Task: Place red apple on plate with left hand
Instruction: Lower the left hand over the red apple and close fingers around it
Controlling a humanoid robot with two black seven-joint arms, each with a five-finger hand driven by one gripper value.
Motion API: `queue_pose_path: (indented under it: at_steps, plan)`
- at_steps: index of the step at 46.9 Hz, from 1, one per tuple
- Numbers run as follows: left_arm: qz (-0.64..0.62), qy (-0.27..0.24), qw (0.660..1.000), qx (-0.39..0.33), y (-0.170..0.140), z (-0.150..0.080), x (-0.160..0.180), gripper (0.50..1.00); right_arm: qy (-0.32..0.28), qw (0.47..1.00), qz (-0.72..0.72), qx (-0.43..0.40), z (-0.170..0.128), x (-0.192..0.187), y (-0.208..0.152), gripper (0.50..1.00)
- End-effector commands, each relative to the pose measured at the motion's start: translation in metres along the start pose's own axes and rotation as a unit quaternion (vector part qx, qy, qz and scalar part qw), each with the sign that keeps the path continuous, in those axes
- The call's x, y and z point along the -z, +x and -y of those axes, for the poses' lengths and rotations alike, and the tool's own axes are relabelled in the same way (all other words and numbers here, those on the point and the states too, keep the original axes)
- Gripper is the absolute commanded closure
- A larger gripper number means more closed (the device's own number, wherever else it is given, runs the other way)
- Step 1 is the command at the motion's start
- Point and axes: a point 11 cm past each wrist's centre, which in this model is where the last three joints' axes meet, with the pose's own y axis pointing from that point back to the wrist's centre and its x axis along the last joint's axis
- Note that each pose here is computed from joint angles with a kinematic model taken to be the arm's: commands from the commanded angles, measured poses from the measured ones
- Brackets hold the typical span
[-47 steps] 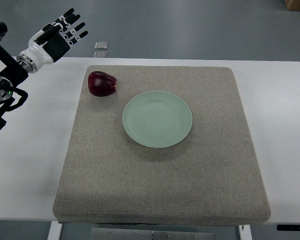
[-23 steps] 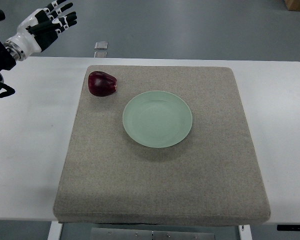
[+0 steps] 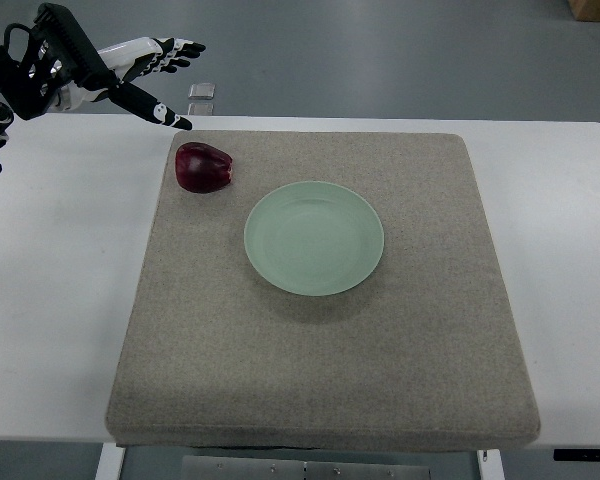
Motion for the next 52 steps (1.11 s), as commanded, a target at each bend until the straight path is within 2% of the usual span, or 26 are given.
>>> queue_pose_path:
  at_steps: [1, 5, 11, 16, 26, 36, 52]
  plan:
    - [0.105, 0.017, 0.994, 0.031, -0.001, 0.001, -0.010, 0.506, 0.000, 1.000, 0.000, 0.000, 0.000, 0.000, 0.000, 0.536]
    - [0.155, 0.022, 0.986, 0.057, -0.013, 0.007, -0.016, 0.504, 0.000, 1.000, 0.000, 0.000, 0.000, 0.000, 0.000, 0.536]
    - [0.209, 0.048, 0.971, 0.109, -0.039, 0.013, -0.005, 0.504, 0.000, 1.000, 0.000, 0.000, 0.000, 0.000, 0.000, 0.536]
    - [0.226, 0.041, 0.964, 0.132, -0.063, 0.029, -0.011, 0.504, 0.001, 1.000, 0.000, 0.000, 0.000, 0.000, 0.000, 0.536]
    - [0.226, 0.041, 0.967, 0.112, -0.073, 0.042, -0.008, 0.504, 0.000, 1.000, 0.000, 0.000, 0.000, 0.000, 0.000, 0.536]
    - [0.229, 0.066, 0.966, 0.097, -0.070, 0.044, 0.000, 0.504, 0.000, 1.000, 0.000, 0.000, 0.000, 0.000, 0.000, 0.536]
    - [0.225, 0.061, 0.967, 0.105, -0.084, 0.048, 0.000, 0.516, 0.000, 1.000, 0.000, 0.000, 0.000, 0.000, 0.000, 0.536]
